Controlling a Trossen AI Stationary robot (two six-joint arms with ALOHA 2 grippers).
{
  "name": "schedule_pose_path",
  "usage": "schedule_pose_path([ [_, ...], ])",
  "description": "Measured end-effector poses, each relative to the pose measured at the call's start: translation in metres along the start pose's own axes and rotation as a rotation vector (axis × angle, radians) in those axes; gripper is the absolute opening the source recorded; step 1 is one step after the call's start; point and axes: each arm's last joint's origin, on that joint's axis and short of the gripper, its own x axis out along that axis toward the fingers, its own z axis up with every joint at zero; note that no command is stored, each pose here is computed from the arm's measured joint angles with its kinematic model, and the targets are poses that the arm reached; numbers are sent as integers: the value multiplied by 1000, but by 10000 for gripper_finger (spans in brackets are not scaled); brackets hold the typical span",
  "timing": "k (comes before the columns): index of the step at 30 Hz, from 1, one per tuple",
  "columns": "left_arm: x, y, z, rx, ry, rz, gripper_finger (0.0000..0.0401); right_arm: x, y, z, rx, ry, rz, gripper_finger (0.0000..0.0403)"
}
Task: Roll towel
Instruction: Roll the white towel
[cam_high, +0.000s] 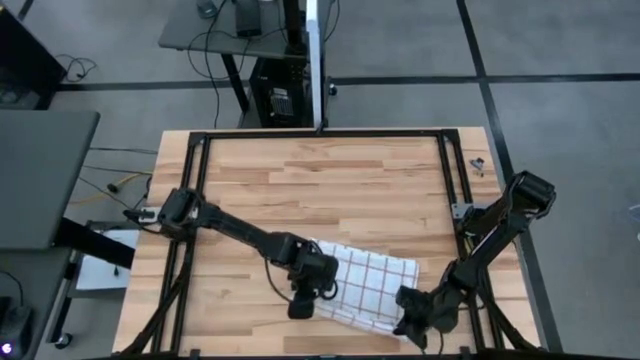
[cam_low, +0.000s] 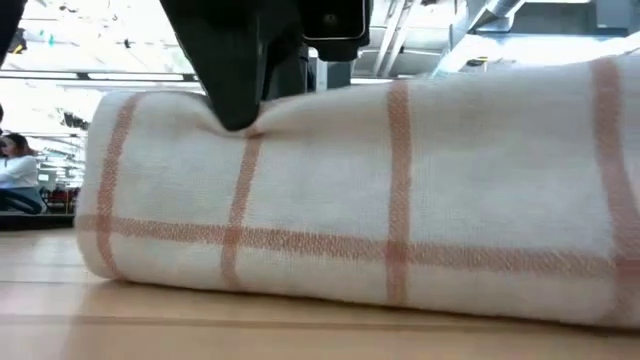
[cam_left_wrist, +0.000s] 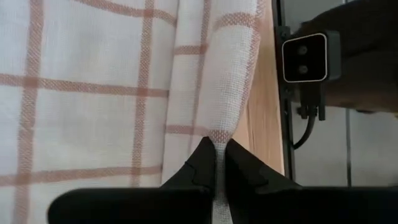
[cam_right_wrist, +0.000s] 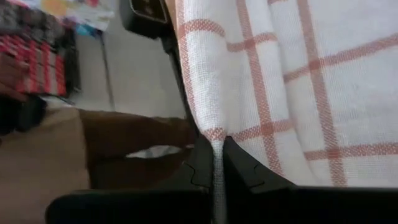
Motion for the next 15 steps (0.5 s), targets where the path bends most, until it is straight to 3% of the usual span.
schedule_pose_path([
  [10, -15, 30, 9, 84, -41, 29, 2, -13, -32, 9, 151, -33, -51, 0],
  [15, -22, 44, 12, 106, -58, 111, 3, -12, -51, 10, 211, -45, -111, 1],
])
